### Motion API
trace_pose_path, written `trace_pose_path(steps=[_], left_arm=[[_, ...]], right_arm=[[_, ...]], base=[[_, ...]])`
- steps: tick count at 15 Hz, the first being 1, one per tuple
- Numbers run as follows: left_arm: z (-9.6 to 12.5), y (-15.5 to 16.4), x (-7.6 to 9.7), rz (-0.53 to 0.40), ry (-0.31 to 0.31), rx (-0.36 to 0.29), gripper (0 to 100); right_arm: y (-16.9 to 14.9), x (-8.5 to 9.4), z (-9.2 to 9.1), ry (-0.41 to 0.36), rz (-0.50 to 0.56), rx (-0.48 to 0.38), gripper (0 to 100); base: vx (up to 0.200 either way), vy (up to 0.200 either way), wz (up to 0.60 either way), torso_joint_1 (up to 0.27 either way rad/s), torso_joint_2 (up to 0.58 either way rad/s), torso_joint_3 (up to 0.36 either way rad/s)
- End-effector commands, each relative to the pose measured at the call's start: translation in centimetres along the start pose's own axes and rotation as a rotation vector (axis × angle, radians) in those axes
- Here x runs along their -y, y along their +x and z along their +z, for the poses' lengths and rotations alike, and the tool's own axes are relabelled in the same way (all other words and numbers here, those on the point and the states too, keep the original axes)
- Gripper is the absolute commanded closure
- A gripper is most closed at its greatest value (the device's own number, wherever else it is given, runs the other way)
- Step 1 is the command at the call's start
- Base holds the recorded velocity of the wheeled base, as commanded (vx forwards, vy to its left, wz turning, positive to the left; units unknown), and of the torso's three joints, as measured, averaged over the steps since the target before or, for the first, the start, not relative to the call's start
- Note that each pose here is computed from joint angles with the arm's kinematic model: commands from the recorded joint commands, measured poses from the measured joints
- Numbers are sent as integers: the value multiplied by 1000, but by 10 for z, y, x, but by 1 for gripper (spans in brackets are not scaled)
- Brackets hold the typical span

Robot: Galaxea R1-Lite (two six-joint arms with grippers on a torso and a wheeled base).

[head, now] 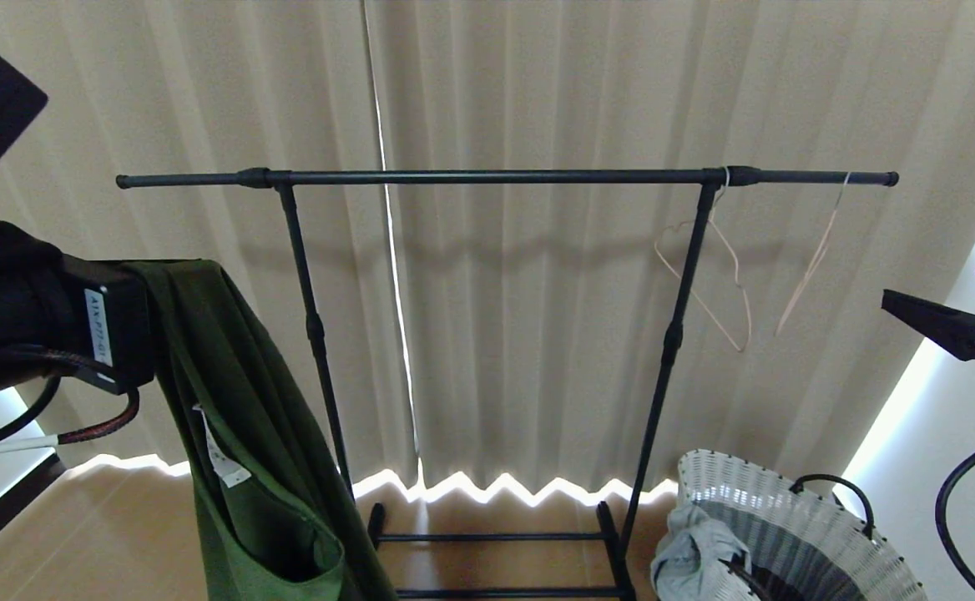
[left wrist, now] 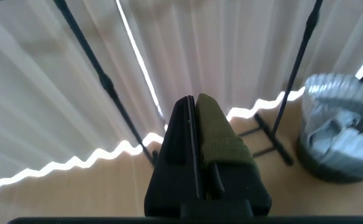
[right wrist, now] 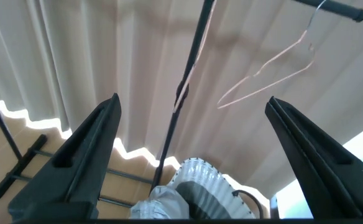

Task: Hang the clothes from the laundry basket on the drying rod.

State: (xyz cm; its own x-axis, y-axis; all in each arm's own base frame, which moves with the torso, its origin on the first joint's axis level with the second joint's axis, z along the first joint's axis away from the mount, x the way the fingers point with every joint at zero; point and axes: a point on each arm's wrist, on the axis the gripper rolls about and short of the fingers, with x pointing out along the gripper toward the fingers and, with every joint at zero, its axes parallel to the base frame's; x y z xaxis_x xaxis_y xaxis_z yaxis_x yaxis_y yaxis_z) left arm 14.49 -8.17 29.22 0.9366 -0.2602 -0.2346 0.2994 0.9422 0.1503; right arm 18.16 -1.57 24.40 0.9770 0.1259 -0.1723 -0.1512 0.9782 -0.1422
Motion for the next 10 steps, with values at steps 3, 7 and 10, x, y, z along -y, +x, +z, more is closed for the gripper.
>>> trace_pose_path(steps=[3, 7, 10], left_arm=[[-31, 10, -6, 62, -19, -3, 100], [-52, 0, -10, 66, -13, 42, 100], [-55, -9, -13, 50, 47, 38, 100]], right_arm=[[7, 1, -6, 9, 0, -33, 0], [9, 2, -8, 10, -9, -45, 0], [11, 2, -10, 14, -14, -58, 0]], base=[[0, 0, 0, 34, -72, -42], [0, 0, 0, 0, 0, 0], [0, 0, 0, 0, 0, 0]])
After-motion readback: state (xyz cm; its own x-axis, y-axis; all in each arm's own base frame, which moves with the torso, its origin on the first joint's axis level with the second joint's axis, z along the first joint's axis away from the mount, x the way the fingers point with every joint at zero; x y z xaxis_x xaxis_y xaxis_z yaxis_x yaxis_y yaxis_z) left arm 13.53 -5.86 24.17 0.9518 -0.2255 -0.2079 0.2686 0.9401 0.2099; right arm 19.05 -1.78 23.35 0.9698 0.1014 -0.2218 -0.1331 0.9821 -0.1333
